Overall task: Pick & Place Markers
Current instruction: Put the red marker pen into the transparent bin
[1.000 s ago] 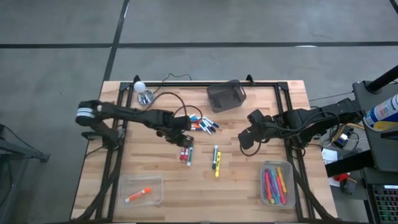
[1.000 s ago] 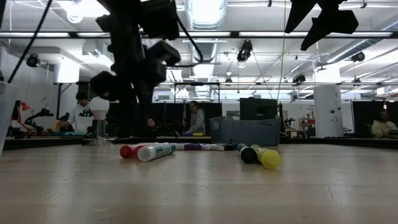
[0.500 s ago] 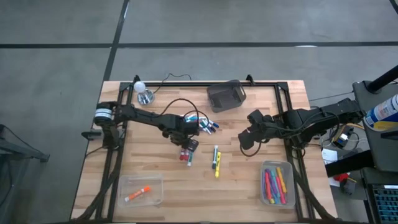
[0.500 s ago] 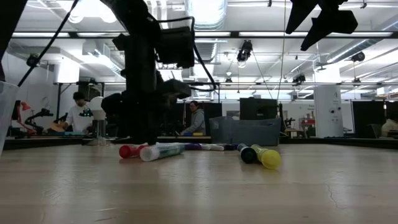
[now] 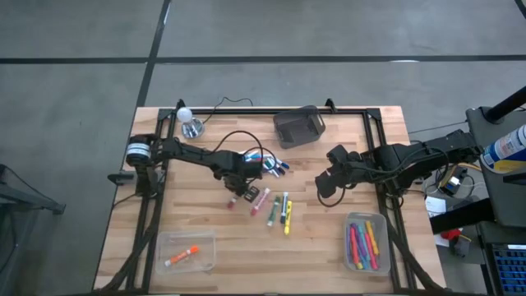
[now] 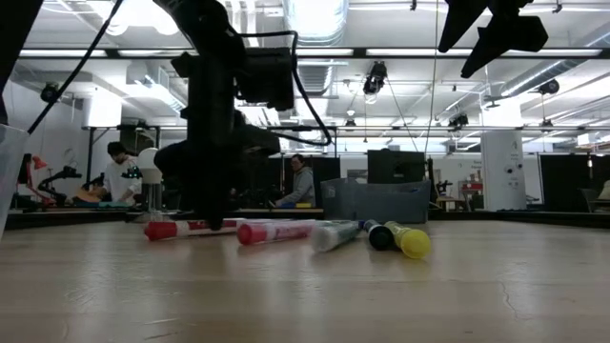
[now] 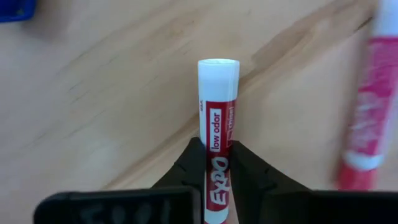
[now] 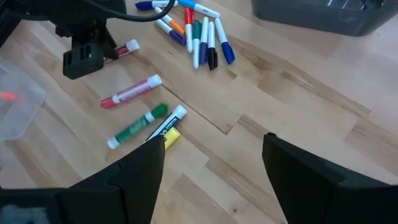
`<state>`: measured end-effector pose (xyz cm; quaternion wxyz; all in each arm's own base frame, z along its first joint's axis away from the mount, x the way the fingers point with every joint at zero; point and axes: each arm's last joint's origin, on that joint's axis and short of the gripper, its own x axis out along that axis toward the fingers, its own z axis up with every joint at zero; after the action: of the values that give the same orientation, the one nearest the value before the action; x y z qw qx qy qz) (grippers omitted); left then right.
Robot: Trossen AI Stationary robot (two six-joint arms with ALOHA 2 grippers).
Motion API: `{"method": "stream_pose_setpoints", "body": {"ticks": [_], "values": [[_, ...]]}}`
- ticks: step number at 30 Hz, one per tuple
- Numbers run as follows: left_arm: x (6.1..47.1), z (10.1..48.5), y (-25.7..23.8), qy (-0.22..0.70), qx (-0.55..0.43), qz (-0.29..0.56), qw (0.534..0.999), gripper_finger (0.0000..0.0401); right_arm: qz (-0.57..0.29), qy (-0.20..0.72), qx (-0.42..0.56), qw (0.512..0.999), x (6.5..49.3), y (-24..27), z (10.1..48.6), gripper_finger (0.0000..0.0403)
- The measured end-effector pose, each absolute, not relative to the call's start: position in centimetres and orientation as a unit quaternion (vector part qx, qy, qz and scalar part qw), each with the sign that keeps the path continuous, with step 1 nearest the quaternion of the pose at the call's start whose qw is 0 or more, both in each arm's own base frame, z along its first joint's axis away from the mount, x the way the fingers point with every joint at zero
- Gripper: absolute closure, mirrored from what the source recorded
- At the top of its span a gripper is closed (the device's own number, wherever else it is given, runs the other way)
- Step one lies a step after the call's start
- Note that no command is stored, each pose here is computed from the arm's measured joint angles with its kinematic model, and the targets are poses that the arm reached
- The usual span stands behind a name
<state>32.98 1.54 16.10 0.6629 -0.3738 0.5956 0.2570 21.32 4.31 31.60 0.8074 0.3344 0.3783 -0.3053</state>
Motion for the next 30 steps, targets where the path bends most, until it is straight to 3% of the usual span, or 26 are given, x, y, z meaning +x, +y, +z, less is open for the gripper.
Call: {"method": "stream_pose_setpoints", "body": {"ticks": [5, 22, 30], "values": [[32.0, 17.2, 1.5, 0.615, -0.345, 0.240, 0.667, 0.0363, -0.310, 0.374, 0.331, 0.809, 21.3, 4.3, 31.6, 0.0145], [24.0, 28.6, 0.5, 0.544, -0.351, 0.198, 0.736, 0.0363, -0.321, 0.369, 0.320, 0.811, 21.5, 3.4, 31.6, 0.0145], [20.5, 31.0, -1.4, 0.542, -0.347, 0.171, 0.746, 0.0363, -0.331, 0.368, 0.312, 0.811, 21.7, 2.4, 31.7, 0.0145]]}}
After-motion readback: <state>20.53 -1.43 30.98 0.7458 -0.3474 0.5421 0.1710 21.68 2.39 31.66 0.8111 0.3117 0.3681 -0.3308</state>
